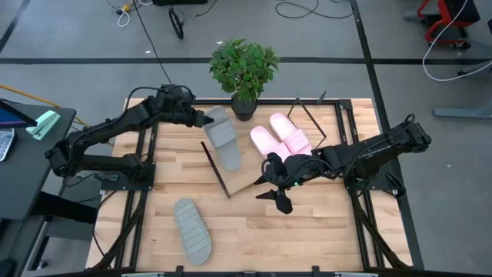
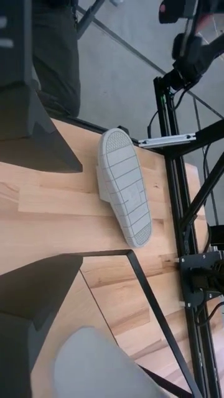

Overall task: Pick and place slides into the shelf
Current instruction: Put the right gray slipper on the shelf

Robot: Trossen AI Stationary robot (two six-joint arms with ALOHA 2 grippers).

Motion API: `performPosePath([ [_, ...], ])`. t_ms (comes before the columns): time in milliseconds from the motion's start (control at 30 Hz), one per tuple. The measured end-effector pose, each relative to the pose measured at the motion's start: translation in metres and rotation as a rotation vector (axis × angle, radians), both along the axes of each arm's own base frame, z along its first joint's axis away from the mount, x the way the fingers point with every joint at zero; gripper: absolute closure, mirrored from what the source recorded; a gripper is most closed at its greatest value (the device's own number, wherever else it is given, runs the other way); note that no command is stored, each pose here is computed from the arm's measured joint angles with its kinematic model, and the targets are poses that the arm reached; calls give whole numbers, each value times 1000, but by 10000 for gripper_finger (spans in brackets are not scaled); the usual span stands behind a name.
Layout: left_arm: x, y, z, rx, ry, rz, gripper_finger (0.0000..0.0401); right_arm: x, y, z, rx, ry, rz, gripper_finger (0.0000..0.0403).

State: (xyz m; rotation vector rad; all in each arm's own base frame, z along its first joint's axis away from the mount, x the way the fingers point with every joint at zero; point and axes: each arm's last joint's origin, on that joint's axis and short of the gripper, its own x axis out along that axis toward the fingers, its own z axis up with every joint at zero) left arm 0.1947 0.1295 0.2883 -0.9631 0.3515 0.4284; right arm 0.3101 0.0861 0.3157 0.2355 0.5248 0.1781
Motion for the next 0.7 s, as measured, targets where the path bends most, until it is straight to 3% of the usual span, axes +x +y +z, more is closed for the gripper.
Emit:
performPosePath([
  [167,-7,6,-28,-96,-74,19,359,0,0,0,0,1,0,173],
  [700,-32,1,-102,-221,-208,34,359,-2,5,0,-9,-2,1,173],
])
